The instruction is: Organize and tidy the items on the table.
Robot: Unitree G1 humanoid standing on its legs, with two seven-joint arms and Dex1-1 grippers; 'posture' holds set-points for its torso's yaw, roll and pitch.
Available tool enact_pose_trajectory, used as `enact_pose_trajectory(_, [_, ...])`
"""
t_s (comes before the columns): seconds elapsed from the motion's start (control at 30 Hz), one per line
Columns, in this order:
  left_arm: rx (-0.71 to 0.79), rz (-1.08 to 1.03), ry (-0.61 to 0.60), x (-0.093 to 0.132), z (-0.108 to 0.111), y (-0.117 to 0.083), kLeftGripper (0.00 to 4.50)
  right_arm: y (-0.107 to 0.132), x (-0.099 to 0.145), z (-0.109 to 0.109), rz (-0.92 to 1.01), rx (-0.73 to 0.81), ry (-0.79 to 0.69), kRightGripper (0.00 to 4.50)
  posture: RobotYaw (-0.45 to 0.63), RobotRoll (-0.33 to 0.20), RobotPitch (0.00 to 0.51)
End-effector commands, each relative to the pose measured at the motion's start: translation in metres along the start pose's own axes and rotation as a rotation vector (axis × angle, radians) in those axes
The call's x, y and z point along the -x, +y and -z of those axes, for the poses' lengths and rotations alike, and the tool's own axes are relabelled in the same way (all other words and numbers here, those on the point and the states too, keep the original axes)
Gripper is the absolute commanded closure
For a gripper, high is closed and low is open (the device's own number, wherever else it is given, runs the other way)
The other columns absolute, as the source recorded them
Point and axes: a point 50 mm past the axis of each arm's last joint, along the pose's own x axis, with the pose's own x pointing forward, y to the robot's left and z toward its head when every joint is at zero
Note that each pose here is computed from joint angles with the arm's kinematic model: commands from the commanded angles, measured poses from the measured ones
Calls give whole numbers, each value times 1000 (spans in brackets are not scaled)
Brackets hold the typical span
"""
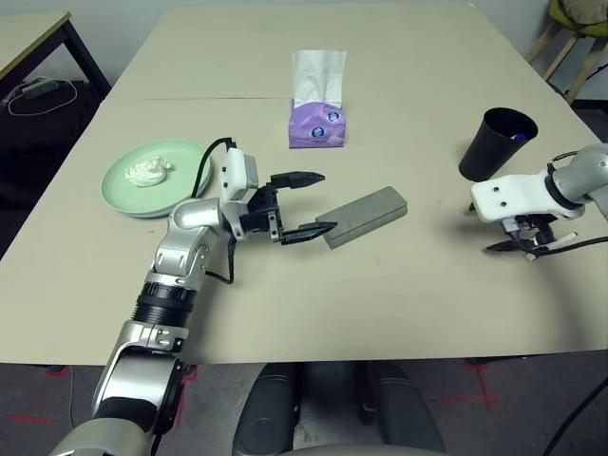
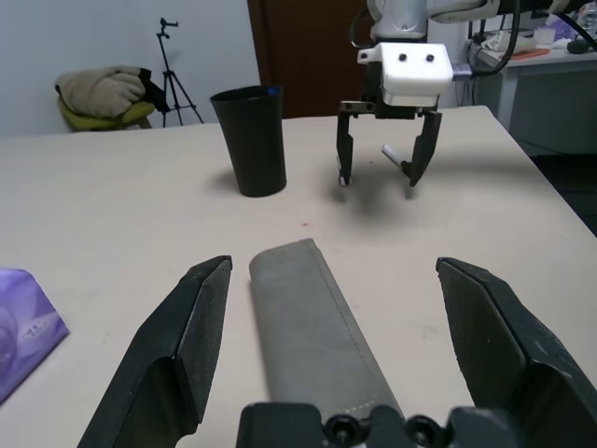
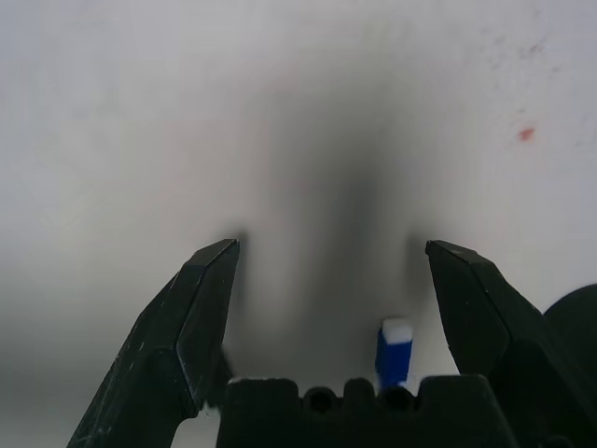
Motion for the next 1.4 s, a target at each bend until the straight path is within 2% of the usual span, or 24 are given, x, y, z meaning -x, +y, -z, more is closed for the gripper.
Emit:
enact_pose_trajectory(0.03, [-7, -2, -6, 1, -5, 0, 46, 5, 4, 10, -38, 8, 47, 0, 107, 0, 175])
enact_pose_trajectory(0.3, [-5, -21, 1, 7, -7, 2, 46, 17, 7, 23, -74, 25, 99, 0, 89, 0, 192])
enact_pose_trajectory(0.83, [24, -44, 47, 24, -10, -2, 46, 14, 3, 21, -31, 52, 62, 0, 87, 0, 234])
enact_pose_trajectory(1.03, [37, -48, 61, 29, -10, -3, 46, 8, 23, 22, 8, 67, 91, 0, 65, 0, 259])
enact_pose_trajectory(1.23, [44, -61, 67, 32, -10, -1, 46, 16, 43, 27, -14, 95, 120, 0, 43, 0, 280])
enact_pose_trajectory(1.4, [40, -73, 73, 35, -10, 3, 46, 22, 49, 30, -21, 122, 128, 0, 30, 0, 280])
